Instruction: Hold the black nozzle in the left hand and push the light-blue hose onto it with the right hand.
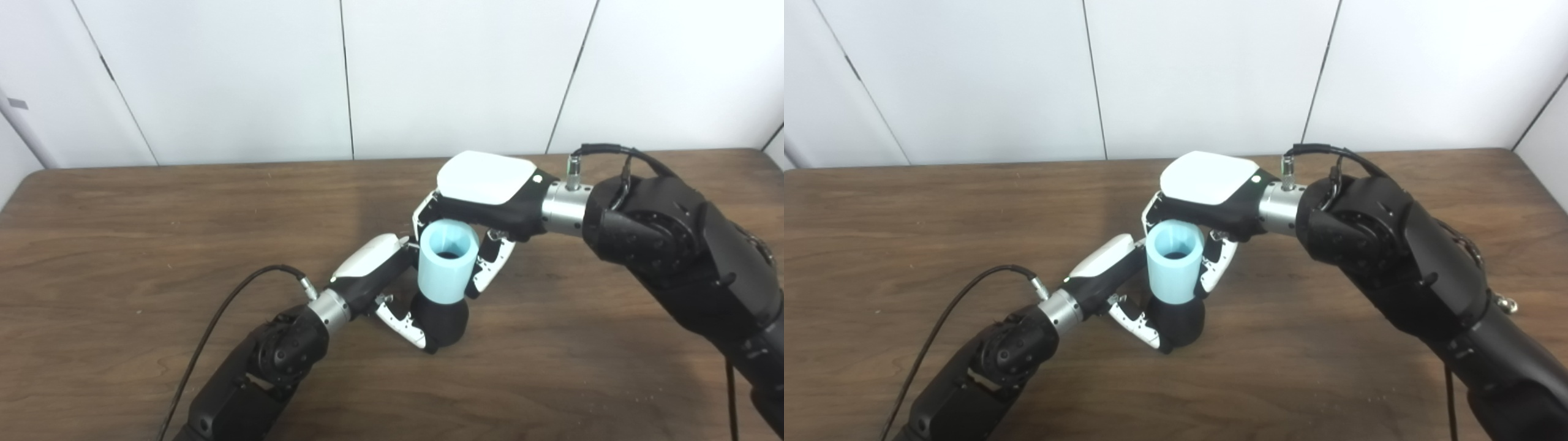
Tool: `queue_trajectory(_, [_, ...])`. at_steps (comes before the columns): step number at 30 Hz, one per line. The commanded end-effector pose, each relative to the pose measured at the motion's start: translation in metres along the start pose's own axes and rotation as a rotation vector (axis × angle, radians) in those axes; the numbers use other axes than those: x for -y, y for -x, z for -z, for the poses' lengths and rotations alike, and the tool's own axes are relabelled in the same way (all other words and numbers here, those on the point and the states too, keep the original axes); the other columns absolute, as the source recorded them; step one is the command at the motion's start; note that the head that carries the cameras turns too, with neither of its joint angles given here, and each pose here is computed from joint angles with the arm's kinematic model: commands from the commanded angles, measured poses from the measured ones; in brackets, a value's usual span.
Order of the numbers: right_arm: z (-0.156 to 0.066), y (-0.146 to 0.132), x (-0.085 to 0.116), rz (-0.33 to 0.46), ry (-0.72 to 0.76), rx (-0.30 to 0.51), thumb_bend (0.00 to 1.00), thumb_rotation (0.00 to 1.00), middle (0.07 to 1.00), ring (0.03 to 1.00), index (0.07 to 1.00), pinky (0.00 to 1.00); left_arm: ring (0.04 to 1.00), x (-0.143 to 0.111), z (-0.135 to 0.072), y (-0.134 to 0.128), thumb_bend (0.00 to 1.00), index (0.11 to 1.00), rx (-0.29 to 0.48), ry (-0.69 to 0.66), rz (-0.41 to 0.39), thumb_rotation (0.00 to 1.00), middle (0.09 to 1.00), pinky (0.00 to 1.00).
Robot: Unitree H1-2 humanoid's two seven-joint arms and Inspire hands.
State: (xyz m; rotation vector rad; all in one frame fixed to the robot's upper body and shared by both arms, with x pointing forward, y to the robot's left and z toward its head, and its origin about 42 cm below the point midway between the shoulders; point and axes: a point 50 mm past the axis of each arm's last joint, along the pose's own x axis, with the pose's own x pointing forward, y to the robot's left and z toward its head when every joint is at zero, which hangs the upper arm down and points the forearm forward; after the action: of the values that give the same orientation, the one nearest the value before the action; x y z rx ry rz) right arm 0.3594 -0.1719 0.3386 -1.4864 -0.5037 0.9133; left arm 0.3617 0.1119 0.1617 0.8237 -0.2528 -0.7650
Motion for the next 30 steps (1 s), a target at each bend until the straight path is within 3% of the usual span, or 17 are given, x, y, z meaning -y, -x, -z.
queue_trajectory(1, [-0.01,-0.001,-0.012,-0.1,0.018,0.064,0.5,0.0,0.47,0.439,0.494,0.44,0.607,0.028,0.017,0.007,0.52,0.469,-0.114,0.019,0.14,0.0,0.511,1.0])
queue_trajectory(6, [-0.007,0.003,-0.007,-0.068,0.014,0.047,0.5,0.0,0.472,0.432,0.495,0.45,0.607,0.029,0.018,0.007,0.52,0.469,-0.114,0.019,0.139,0.0,0.512,1.0])
queue_trajectory(7, [-0.007,0.006,-0.004,-0.048,0.01,0.022,0.5,0.0,0.49,0.429,0.523,0.41,0.607,0.029,0.018,0.007,0.52,0.469,-0.114,0.02,0.139,0.0,0.512,1.0])
queue_trajectory(8, [-0.007,0.008,-0.003,-0.034,0.007,0.005,0.71,0.04,0.659,0.542,0.673,0.39,0.607,0.029,0.019,0.007,0.52,0.469,-0.115,0.02,0.139,0.0,0.512,1.0])
queue_trajectory(9, [-0.007,0.01,-0.002,-0.026,0.005,-0.006,0.82,0.07,0.743,0.601,0.744,0.39,0.607,0.029,0.019,0.007,0.52,0.469,-0.115,0.021,0.14,0.0,0.513,1.0])
queue_trajectory(10, [-0.006,0.012,0.002,-0.002,0.005,-0.015,0.88,0.08,0.786,0.631,0.781,0.39,0.607,0.029,0.019,0.007,0.52,0.469,-0.116,0.022,0.14,0.0,0.513,1.0])
queue_trajectory(12, [-0.005,0.019,0.012,0.078,0.009,-0.023,0.97,0.17,0.904,0.76,0.877,0.54,0.607,0.029,0.02,0.007,0.52,0.469,-0.117,0.024,0.141,0.0,0.513,1.0])
queue_trajectory(18, [0.002,0.031,0.032,0.234,0.061,-0.032,1.0,0.3,0.998,0.96,0.994,0.8,0.607,0.027,0.021,0.007,0.52,0.467,-0.116,0.02,0.139,0.0,0.516,1.0])
queue_trajectory(24, [0.007,0.041,0.044,0.323,0.088,-0.058,1.0,0.34,1.0,1.0,1.0,0.91,0.608,0.027,0.021,0.007,0.52,0.469,-0.115,0.02,0.141,0.0,0.513,1.0])
queue_trajectory(30, [0.009,0.05,0.048,0.366,0.077,-0.073,1.0,0.35,1.0,1.0,1.0,0.94,0.607,0.027,0.02,0.006,0.52,0.469,-0.112,0.016,0.144,0.0,0.512,1.0])
